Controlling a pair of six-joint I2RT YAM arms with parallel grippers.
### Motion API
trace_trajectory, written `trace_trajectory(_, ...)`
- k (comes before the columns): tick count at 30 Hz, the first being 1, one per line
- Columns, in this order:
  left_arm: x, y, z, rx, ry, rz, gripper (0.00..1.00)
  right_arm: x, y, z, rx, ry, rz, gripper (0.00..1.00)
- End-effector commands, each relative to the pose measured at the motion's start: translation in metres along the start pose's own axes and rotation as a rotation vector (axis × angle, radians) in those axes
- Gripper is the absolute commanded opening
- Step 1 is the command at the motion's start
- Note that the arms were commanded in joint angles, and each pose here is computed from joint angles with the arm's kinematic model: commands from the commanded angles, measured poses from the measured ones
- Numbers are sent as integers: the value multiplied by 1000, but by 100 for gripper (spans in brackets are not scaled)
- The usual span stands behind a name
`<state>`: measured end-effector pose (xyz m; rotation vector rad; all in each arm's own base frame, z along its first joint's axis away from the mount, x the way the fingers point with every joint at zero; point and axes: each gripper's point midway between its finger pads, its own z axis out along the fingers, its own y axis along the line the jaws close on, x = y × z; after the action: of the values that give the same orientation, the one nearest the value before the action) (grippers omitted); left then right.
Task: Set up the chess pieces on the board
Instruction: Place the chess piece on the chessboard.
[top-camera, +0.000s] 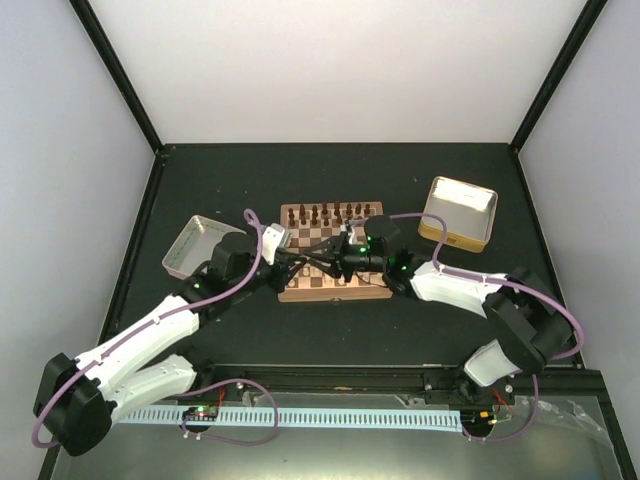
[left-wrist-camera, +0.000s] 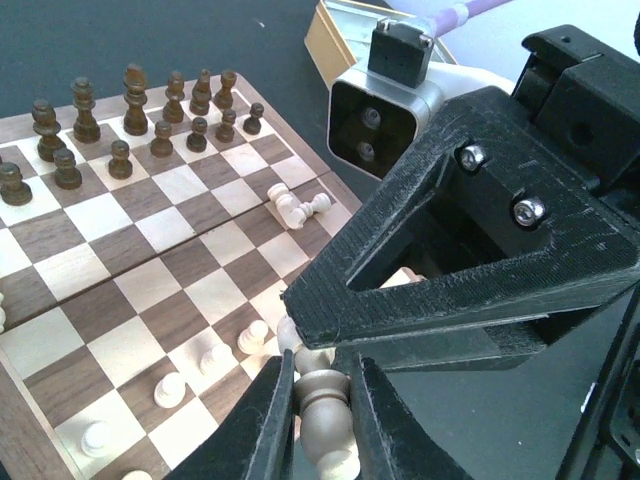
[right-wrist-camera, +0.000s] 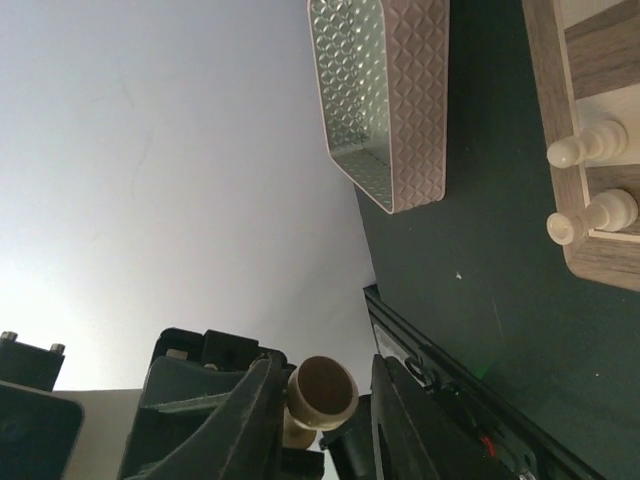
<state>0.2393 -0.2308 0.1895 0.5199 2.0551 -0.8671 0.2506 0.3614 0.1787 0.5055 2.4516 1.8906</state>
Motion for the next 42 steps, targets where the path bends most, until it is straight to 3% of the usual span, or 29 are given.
trace_trajectory(1,-20,-8,-8,-17,7,13,8,-7,11,-11,3,-73,-99,34)
trace_trajectory(7,-1,-6,-17,-74,194,-50,8,-43,9,-54,109,-330,-295,51)
trace_trajectory(12,27,4,-20,-153,414,-123,9,-69,26,-101,201,-551,-482,54)
trace_trajectory(16,47,9,-14,-195,562,-168,8,-85,23,-127,294,-664,-545,55)
trace_trajectory(23,76,20,10,-277,771,-182,7,-94,5,-136,360,-685,-556,56)
trace_trajectory(42,92,18,64,-347,931,-78,8,-103,-11,-136,409,-671,-553,56)
